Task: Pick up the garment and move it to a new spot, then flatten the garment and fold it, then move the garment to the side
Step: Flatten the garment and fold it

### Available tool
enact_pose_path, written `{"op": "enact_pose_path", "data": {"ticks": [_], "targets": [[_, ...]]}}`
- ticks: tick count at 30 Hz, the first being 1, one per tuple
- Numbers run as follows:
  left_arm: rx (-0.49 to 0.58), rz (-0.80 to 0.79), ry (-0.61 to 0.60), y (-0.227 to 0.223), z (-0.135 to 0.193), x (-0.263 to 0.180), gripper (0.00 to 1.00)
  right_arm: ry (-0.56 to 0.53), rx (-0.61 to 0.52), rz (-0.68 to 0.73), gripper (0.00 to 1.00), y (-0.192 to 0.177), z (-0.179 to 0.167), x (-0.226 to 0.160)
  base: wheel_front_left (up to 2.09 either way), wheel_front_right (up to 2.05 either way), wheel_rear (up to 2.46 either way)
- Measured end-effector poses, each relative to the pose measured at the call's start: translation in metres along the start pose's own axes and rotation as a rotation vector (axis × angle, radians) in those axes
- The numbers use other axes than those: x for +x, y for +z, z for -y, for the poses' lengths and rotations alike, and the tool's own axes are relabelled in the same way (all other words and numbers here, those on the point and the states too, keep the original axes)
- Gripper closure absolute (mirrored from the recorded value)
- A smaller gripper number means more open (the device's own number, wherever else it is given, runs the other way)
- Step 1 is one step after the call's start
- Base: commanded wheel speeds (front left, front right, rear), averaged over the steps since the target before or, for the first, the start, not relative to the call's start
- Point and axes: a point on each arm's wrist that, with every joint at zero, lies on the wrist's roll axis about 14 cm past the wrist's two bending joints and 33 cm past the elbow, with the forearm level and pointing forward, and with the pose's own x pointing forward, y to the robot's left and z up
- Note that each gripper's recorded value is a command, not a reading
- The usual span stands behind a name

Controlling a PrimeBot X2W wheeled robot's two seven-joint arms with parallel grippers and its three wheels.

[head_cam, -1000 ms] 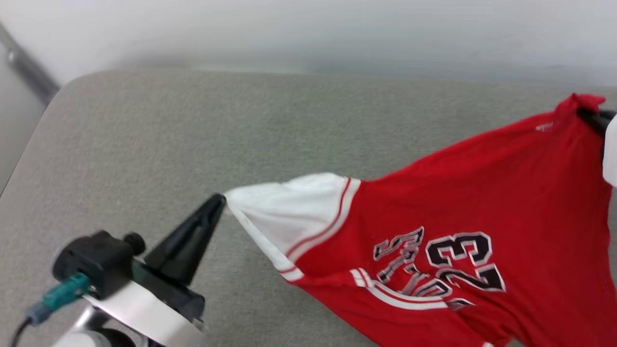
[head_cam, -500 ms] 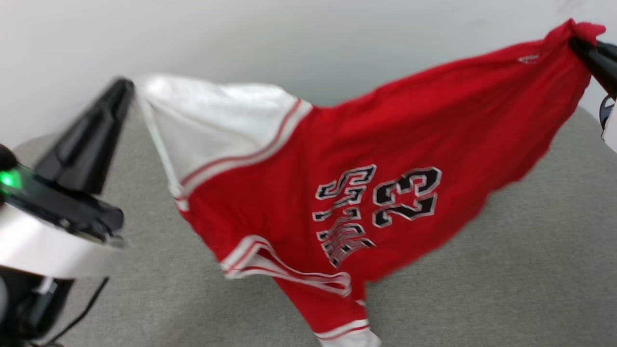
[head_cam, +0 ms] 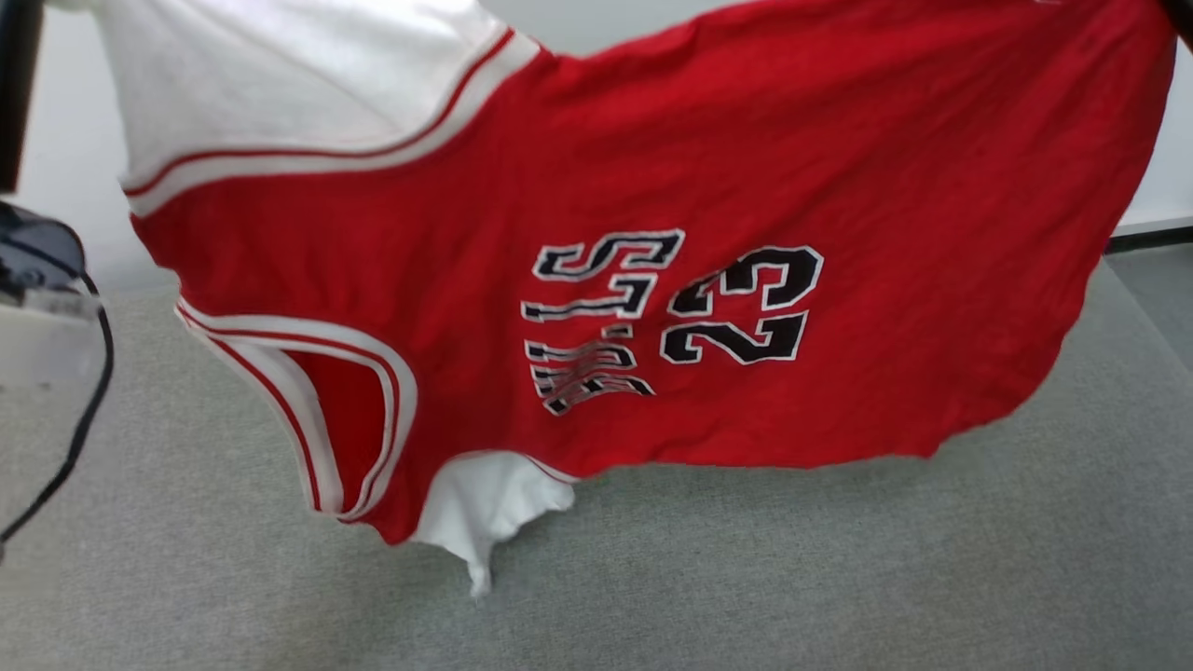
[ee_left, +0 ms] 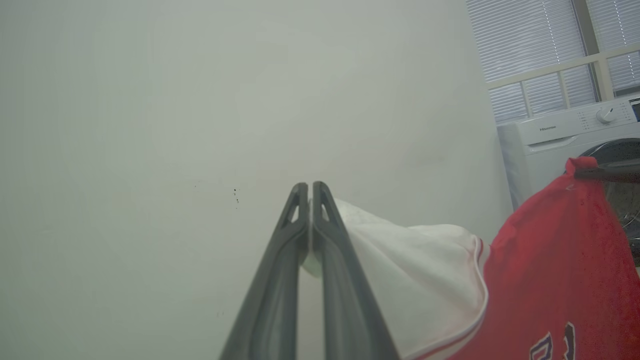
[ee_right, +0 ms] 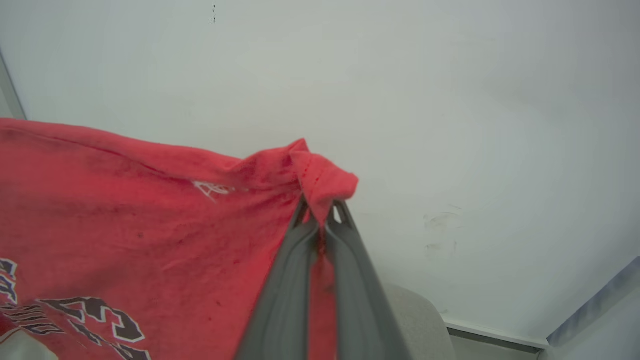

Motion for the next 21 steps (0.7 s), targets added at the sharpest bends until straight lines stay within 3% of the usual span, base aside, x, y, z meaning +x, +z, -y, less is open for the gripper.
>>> {"op": "enact_pose_path", "data": {"ticks": [11, 21], "targets": [[0.000, -0.006, -0.025, -0.001, -0.017, 0.038, 1.00, -0.031, 0.016, 0.029, 1.00, -0.001, 0.011, 0.011, 0.00, 0.00, 0.00], [0.022, -0.062, -0.027, -0.052, -0.055, 0.098, 1.00, -0.072, -0.016, 0.072, 1.00, -0.014, 0.026, 0.077, 0.00, 0.00, 0.00]]}}
